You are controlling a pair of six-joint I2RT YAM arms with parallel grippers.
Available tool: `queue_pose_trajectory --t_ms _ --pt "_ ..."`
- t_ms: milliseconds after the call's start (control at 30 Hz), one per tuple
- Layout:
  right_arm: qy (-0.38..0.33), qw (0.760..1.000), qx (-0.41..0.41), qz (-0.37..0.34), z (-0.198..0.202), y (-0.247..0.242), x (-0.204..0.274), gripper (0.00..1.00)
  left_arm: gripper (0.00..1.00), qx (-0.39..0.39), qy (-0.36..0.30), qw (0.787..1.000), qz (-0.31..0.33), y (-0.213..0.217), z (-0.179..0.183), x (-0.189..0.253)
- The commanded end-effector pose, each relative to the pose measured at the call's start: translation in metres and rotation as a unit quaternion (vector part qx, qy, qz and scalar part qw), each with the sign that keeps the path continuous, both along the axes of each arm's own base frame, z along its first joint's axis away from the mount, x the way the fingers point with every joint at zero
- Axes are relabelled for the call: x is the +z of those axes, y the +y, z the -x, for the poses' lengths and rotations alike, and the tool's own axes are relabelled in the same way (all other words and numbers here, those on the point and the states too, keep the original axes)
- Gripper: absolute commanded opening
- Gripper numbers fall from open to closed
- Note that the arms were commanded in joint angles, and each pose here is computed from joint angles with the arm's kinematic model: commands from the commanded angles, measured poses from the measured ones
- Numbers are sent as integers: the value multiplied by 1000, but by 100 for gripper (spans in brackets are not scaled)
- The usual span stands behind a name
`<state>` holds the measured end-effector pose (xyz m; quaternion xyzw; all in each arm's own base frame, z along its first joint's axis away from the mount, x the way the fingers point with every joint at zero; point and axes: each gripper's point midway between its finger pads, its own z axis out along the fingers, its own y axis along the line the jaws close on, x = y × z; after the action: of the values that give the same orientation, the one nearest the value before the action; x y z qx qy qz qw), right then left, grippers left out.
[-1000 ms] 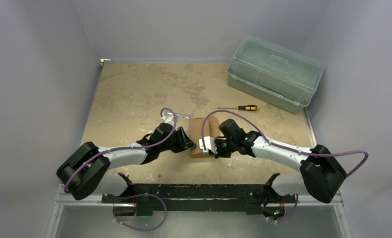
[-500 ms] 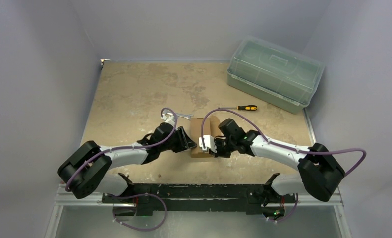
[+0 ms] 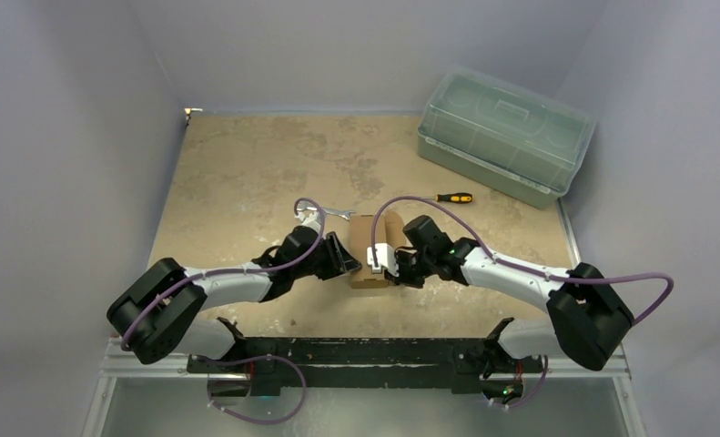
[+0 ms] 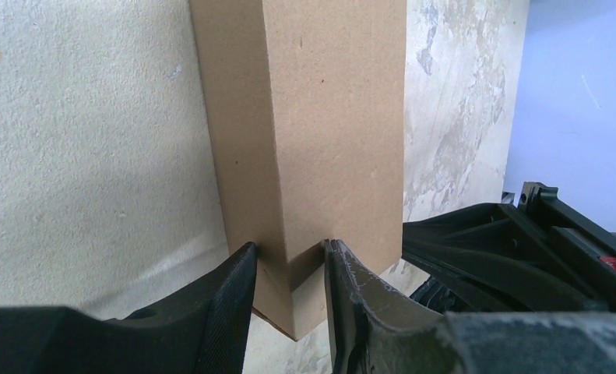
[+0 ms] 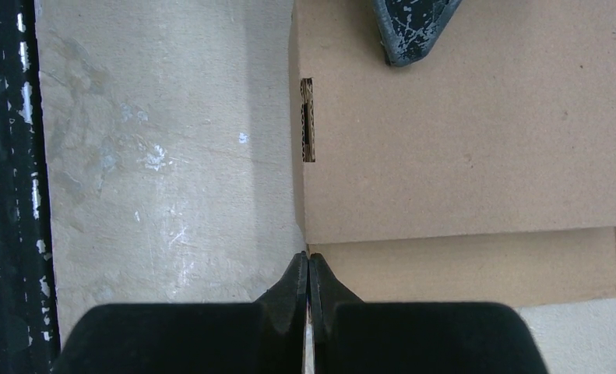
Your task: Fold the paper box
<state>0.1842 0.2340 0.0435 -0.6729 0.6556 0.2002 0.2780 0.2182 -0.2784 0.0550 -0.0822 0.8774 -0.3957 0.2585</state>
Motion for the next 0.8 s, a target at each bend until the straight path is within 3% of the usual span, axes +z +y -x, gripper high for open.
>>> queue_pose_trajectory --t_ms 0,767 --pt "-7 999 -10 -36 -8 13 16 0 36 14 11 1000 1 3 2 -8" --pt "23 996 -26 -83 -8 32 39 0 35 22 18 999 22 -2 0 -10"
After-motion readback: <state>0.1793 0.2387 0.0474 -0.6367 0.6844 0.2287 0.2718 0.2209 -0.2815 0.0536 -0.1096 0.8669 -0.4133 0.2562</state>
